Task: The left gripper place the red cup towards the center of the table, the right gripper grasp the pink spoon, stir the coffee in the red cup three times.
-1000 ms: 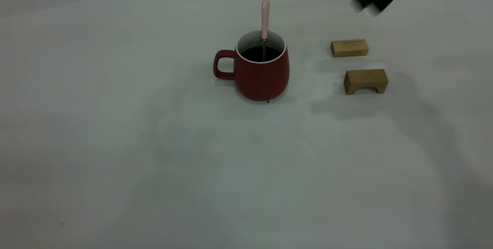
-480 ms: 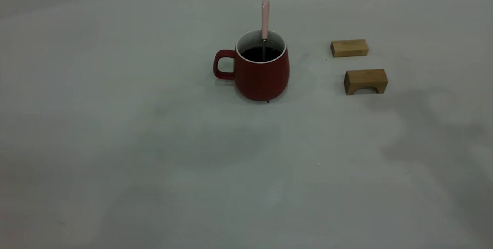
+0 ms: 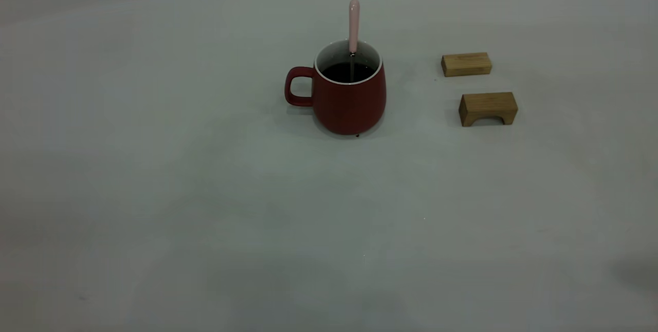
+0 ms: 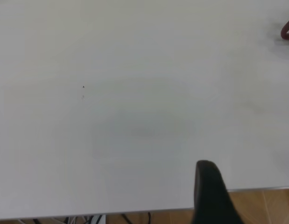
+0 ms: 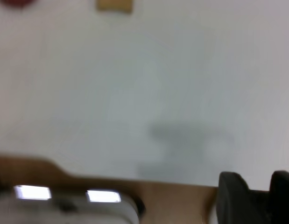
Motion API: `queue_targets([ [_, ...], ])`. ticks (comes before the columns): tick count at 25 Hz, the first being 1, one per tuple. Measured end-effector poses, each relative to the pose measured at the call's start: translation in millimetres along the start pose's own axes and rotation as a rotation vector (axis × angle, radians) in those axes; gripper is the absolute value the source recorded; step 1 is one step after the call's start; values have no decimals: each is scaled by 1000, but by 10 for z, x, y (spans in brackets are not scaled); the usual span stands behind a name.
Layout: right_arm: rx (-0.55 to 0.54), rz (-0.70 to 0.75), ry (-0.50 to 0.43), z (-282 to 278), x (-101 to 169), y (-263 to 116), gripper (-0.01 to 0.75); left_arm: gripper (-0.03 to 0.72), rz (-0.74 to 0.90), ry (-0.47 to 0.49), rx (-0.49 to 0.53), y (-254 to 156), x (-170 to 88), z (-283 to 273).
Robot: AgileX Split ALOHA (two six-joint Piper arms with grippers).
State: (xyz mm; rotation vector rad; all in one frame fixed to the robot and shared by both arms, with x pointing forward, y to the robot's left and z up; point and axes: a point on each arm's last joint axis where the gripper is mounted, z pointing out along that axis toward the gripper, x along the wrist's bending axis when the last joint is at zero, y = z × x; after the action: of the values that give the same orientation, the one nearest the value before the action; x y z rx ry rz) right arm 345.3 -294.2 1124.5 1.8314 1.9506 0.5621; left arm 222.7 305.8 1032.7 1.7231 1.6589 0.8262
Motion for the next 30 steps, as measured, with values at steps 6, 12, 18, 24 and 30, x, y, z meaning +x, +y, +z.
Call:
queue_targets([
  [6,-244,111,-46,-240,-15,-601,211,482,0,0,0,0,0,0],
  [12,-347,115,-34,108,39,-1089,218,482,0,0,0,0,0,0],
  [18,-495,105,-46,24,62,-1264,229,482,0,0,0,0,0,0],
  [24,-409,95,-50,107,61,-1367,232,482,0,1,0,0,1,0],
  [30,-400,71,-65,127,50,-1376,236,482,0,1,0,0,1,0],
])
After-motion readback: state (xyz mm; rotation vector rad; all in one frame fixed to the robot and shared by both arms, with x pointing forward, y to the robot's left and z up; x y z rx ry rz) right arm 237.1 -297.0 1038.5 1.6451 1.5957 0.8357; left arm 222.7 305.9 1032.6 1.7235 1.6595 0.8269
